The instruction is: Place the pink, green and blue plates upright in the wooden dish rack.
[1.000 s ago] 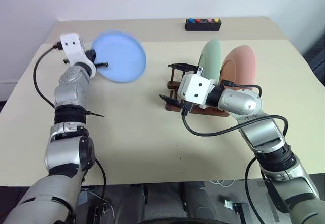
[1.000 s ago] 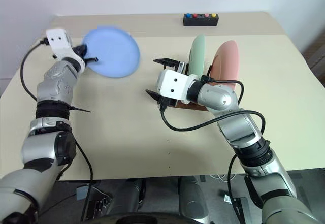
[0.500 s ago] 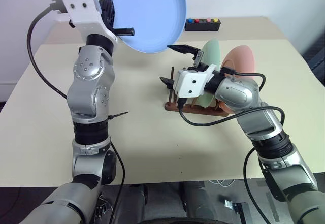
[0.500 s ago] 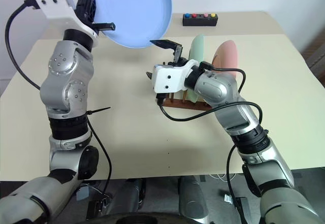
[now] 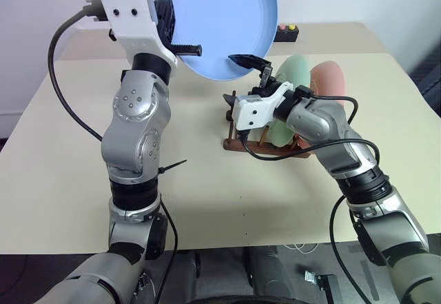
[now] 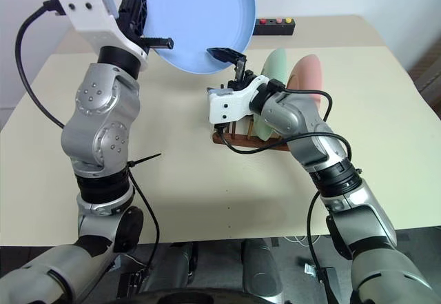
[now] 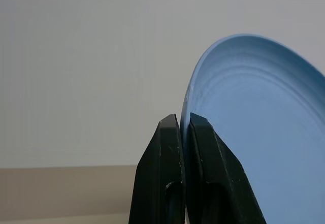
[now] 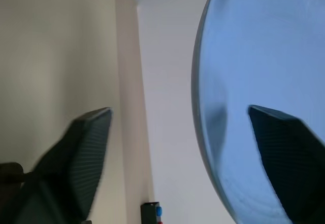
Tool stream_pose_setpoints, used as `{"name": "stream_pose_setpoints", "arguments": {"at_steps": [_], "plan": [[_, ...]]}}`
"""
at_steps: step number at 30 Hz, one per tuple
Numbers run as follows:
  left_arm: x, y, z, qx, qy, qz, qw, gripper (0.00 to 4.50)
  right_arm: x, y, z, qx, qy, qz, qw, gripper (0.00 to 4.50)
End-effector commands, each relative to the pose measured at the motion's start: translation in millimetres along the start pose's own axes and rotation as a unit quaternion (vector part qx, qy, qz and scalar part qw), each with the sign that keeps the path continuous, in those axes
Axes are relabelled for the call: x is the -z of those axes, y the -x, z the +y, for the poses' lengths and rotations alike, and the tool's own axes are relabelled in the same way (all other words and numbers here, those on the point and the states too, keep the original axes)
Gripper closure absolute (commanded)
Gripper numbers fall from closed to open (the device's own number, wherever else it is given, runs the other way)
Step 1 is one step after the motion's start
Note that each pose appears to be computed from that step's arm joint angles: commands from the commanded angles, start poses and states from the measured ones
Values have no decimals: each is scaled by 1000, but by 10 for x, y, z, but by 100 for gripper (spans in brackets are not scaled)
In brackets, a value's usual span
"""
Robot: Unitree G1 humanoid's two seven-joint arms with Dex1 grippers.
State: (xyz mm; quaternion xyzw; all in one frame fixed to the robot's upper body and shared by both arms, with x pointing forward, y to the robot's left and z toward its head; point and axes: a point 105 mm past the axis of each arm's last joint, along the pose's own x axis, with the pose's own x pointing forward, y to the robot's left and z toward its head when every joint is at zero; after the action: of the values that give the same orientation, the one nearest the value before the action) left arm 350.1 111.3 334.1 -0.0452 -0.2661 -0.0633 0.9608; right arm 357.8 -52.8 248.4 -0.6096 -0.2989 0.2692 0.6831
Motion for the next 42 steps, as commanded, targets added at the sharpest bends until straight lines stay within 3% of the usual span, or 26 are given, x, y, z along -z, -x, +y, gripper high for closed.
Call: {"name": "stream_pose_setpoints", "arguments": {"at_steps": [1,6,17,18,20,25,26,30,32,37,42], "plan": [[-168,43,-48,10,0,-30,999,450,-52,-23,-146,28,22,-9,999,188],[-160,48,-53,12,0,-28,1000,450,-67,-29,-155,31,28,-13,999,445],[-198,28,28,-3,23,-34,999,450,-150,-29,-184,42,40,-27,998,448],[-220,26,45,-4,38,-38,999,382,-157,-30,-188,43,41,-29,998,450],[-288,13,100,-10,64,-51,997,300,-167,-33,-199,45,44,-31,998,450],[-552,-8,352,-47,140,-105,983,35,-211,-31,-249,55,47,-42,997,450],[-604,-8,437,-60,144,-118,981,3,-226,-30,-271,58,46,-45,996,450],[-734,1,729,-101,134,-150,974,3,-282,-22,-381,75,24,-56,995,450],[-693,3,937,-129,97,-142,977,3,-357,11,-573,99,-50,-77,991,450],[-487,36,1183,-144,15,-109,983,3,-529,146,-863,111,-172,-129,970,450],[-12,106,1311,-125,-9,-40,991,3,-695,263,-1033,107,-269,-167,942,450]]}}
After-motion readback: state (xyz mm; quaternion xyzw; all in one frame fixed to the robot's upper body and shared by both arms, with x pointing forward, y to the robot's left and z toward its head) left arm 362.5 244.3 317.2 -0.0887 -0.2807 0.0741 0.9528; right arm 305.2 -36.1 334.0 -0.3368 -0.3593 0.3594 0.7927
